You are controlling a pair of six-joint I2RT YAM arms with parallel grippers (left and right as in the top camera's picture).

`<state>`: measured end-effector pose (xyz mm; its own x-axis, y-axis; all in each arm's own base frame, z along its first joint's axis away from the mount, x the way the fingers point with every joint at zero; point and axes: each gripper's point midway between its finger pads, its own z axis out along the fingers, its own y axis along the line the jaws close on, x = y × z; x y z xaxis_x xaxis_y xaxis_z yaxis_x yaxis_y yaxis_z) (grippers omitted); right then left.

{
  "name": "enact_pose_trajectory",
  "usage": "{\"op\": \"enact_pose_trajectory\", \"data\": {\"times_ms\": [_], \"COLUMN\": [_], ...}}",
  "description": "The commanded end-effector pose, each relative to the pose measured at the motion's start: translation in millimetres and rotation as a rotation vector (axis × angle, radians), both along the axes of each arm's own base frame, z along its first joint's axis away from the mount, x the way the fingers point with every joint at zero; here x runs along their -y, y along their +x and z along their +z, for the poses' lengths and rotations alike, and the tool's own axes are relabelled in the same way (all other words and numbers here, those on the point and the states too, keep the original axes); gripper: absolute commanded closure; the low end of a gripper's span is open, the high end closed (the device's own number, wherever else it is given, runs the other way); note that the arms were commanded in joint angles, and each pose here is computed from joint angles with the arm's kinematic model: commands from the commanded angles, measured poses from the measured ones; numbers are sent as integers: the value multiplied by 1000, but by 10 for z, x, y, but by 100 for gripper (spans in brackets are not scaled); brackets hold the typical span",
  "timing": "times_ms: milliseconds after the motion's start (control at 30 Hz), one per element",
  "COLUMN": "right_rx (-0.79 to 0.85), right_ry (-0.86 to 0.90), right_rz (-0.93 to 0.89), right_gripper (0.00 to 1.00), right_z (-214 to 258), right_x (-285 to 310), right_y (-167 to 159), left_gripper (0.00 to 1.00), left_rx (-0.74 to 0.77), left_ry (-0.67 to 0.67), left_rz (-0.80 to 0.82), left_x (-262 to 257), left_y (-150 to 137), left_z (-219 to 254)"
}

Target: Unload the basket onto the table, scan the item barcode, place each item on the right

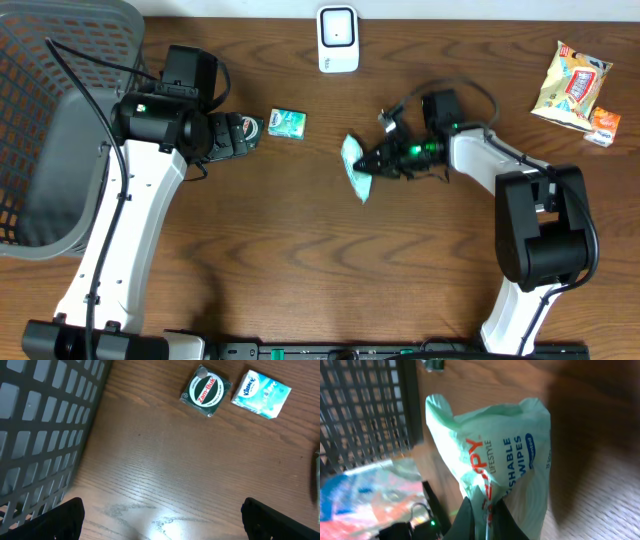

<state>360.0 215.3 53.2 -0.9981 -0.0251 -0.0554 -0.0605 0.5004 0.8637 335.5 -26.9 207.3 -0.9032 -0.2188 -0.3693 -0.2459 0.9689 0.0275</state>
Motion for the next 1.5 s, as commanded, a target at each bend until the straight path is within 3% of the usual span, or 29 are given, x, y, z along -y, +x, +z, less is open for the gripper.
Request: {"op": "enact_pose_trajectory", "data": {"times_ms": [0,100,200,300,433,600,700,867,967,1200,1467], "right_rx": [-77,-80,-83,-86,-85,42,116,121,94,79,40], "right_ry": [65,-30,-37,-55,-208,-328,-352,-504,-590,-592,-514], "right_rz": [-67,-160,-215,-253,-311,-298,-294,-304,-325,-287,-245], "right_gripper": [97,74,61,59,58,49,49,40,40,41,56], "right_z": [6,-159,-139,-76,-57,155,258,68,-114,-360,-496], "right_x": [138,434,628,763,981,1023,957,894,853,685,537], "right_y": [-46,76,170,223,217,219,281,269,240,240,211], "left_gripper": [1,1,1,1,1,1,2,1,1,1,1], "left_rx": [4,4,4,4,4,4,4,4,4,4,4], "left_ry": [14,14,14,14,14,14,14,14,14,14,14], "left_rz": [12,12,12,12,12,12,12,12,12,12,12], "left_x": [-35,-35,-35,-35,-35,-35,-35,-35,-35,-35,-35], "left_y": [0,0,0,0,0,0,0,0,0,0,0], "left_z": [12,12,12,12,12,12,12,12,12,12,12]}}
